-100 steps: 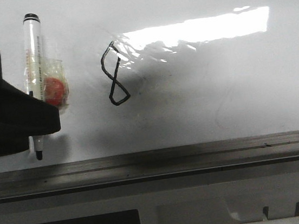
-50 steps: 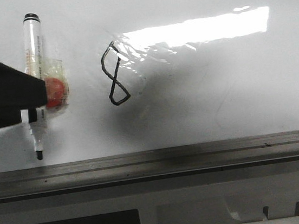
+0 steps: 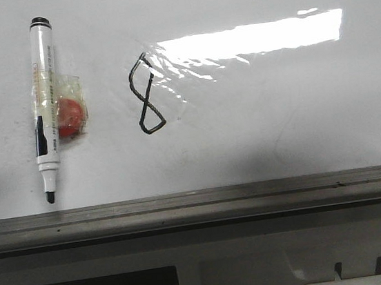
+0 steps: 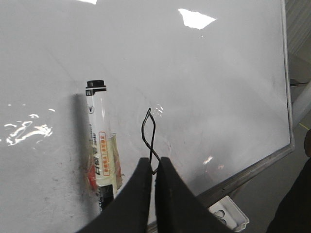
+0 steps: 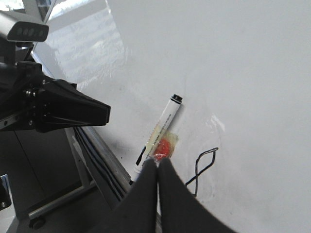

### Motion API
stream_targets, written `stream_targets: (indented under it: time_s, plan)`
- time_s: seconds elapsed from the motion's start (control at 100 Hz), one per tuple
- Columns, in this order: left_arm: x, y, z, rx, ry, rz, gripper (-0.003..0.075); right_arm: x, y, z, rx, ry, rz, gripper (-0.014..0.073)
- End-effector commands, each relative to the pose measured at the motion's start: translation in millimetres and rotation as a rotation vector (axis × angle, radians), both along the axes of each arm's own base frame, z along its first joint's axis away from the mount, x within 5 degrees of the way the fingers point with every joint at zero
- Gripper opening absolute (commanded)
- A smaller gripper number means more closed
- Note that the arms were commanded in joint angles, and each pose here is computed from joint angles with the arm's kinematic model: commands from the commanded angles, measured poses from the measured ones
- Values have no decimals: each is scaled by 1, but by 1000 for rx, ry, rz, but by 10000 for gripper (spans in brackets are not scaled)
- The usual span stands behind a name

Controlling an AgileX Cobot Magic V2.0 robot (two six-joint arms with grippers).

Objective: Write number 8 on whiteboard

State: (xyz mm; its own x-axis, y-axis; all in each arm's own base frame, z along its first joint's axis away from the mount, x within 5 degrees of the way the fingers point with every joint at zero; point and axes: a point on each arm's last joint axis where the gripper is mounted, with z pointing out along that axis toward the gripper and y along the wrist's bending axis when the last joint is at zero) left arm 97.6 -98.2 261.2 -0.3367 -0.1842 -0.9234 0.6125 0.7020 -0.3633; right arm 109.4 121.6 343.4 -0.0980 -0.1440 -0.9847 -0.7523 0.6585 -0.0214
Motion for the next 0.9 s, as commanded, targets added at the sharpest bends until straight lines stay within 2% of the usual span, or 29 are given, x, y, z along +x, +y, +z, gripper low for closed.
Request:
stream_targets:
  time_s: [0.0, 0.17, 0.38, 0.89]
  plan:
    - [-2, 5, 11, -55, -135, 15, -20, -12, -18, 3, 113, -124, -29, -59]
    - [-9, 11, -11, -6, -112, 4, -20, -34, -41, -39, 113, -109, -30, -60]
    - [-11, 13, -23, 21, -88, 3, -20, -54, -63, -66, 158, -144, -29, -64]
    - [-11, 13, -23, 21, -88, 3, -20, -59, -67, -76, 164, -149, -28, -64]
